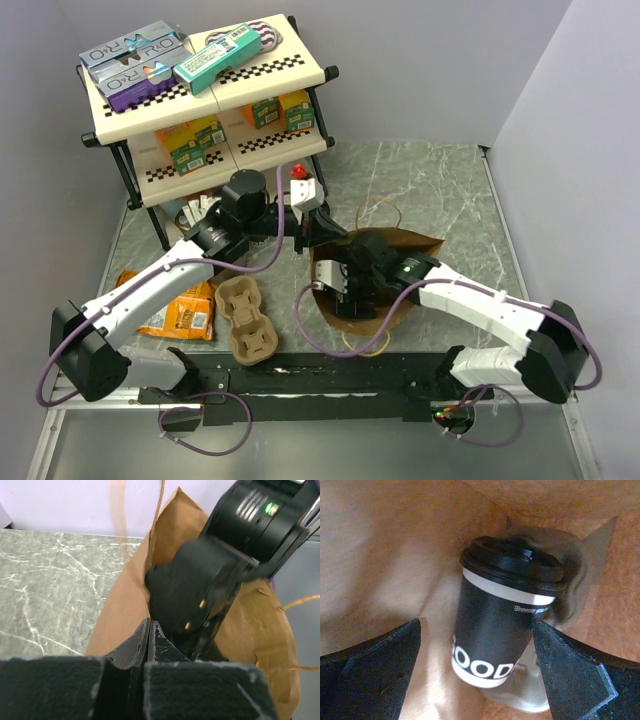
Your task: Pack the takeout coffee
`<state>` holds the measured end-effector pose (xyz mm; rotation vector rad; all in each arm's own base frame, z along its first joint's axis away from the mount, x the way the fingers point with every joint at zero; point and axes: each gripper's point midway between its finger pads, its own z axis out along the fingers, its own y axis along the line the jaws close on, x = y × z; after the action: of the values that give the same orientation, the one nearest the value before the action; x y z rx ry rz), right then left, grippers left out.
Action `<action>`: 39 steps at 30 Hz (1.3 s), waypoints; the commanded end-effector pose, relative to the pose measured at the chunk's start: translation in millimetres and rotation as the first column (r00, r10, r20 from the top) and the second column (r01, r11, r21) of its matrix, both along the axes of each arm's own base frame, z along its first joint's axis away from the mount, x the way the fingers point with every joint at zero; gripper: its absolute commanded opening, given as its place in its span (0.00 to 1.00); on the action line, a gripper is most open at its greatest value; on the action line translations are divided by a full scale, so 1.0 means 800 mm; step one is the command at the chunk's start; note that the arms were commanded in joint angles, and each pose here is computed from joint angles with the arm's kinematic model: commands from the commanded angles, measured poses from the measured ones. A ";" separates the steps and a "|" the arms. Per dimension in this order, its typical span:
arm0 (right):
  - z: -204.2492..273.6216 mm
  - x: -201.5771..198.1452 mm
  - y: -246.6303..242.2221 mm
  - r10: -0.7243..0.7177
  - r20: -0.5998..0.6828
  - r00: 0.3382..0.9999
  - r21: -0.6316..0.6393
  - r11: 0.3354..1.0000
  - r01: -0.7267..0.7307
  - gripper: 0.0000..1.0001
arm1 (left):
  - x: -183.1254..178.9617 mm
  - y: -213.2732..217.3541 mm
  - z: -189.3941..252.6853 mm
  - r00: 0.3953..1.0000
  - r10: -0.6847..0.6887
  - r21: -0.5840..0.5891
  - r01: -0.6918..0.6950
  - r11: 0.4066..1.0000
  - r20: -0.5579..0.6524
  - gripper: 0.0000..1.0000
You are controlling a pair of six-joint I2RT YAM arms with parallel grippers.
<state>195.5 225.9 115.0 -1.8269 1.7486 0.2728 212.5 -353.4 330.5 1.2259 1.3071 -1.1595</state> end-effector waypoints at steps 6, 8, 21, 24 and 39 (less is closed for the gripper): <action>-0.039 0.003 -0.002 -0.057 -0.078 0.995 -0.083 0.995 0.051 0.93 | 0.008 0.002 0.007 1.000 -0.007 -0.009 0.007 1.000 -0.021 0.01; -0.040 0.006 -0.004 -0.061 -0.065 0.996 -0.089 0.995 0.055 0.86 | 0.012 0.003 0.005 1.000 0.002 -0.005 -0.002 1.000 -0.020 0.01; 0.066 0.004 -0.011 0.016 0.139 0.990 0.095 0.995 -0.029 0.53 | 0.027 0.004 0.000 0.998 0.059 0.018 -0.059 0.998 -0.020 0.01; 0.096 -0.008 -0.013 0.033 0.163 0.986 0.147 0.987 -0.057 0.51 | 0.033 0.005 0.001 0.996 0.084 0.017 -0.084 0.996 -0.010 0.01; 0.211 -0.035 -0.033 0.008 0.275 0.961 0.297 0.950 -0.093 0.48 | 0.050 0.003 0.012 0.991 0.137 -0.007 -0.137 0.991 0.005 0.01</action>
<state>177.7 202.6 255.6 -1.6381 1.4203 0.2465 243.8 -350.5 334.2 1.1456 1.3470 -1.0778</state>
